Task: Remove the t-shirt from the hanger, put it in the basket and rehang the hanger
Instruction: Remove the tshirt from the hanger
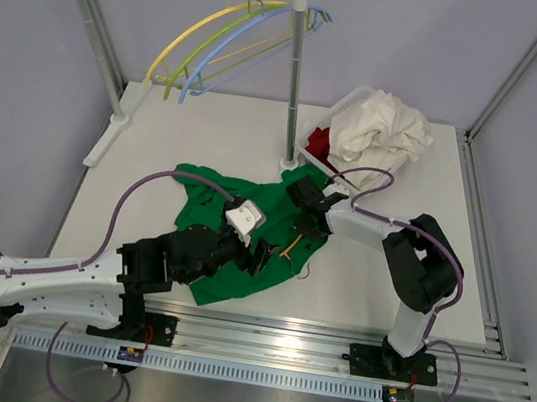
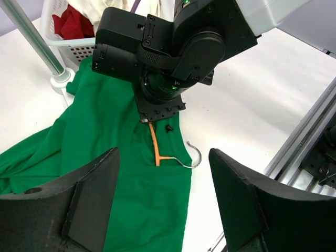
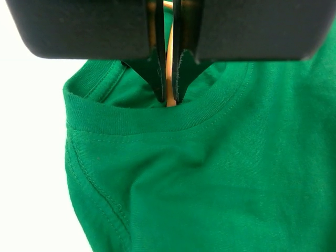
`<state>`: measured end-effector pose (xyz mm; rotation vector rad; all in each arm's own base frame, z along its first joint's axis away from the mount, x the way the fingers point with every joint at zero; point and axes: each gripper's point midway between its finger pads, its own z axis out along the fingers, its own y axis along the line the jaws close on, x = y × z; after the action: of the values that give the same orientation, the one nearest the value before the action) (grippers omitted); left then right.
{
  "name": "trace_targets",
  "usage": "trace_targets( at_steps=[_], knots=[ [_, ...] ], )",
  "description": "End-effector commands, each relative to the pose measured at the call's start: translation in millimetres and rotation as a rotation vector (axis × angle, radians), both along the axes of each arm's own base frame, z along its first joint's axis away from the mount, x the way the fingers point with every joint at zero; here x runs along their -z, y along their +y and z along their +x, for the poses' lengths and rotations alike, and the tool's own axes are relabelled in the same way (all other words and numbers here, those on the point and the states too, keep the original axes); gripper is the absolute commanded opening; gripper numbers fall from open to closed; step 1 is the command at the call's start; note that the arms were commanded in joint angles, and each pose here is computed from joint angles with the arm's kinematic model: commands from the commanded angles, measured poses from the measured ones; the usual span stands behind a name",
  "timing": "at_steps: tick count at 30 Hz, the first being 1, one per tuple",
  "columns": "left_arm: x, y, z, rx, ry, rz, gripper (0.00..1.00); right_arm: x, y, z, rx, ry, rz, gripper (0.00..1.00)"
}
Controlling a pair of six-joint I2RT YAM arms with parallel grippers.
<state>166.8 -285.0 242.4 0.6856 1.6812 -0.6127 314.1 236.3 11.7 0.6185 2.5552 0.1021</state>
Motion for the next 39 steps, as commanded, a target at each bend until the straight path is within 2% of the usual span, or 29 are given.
trace_targets(
  at_steps=[1,3,10,15,18,26,31,39],
  knots=[
    [-14.0,-8.4,-1.6,0.020,-0.007,-0.053,0.72,29.3,-27.1,-28.2,0.059,0.100,-0.078,0.00],
    [-13.2,-10.4,-1.7,0.027,-0.009,-0.045,0.72,13.3,-28.2,-31.5,0.053,0.102,-0.071,0.00],
    [2.5,-31.8,-6.6,0.111,-0.029,0.028,0.72,-95.0,-12.1,-45.3,-0.006,0.061,0.052,0.00],
    [14.9,-45.8,-8.5,0.144,-0.020,0.052,0.72,-139.9,0.0,-68.1,-0.042,0.026,0.198,0.00],
    [18.2,-50.4,-8.7,0.149,-0.015,0.037,0.72,-162.0,2.4,-81.0,-0.072,-0.020,0.224,0.00],
    [17.6,-57.3,-13.3,0.181,-0.004,0.014,0.72,-185.0,-7.7,-99.6,-0.058,-0.072,0.223,0.00],
    [30.4,-67.9,-13.1,0.194,0.024,0.048,0.70,-189.3,-3.6,-103.2,-0.053,-0.082,0.228,0.00],
    [41.2,-78.3,-14.8,0.207,0.054,0.084,0.57,-191.1,2.7,-98.7,-0.029,-0.083,0.215,0.00]
  ],
)
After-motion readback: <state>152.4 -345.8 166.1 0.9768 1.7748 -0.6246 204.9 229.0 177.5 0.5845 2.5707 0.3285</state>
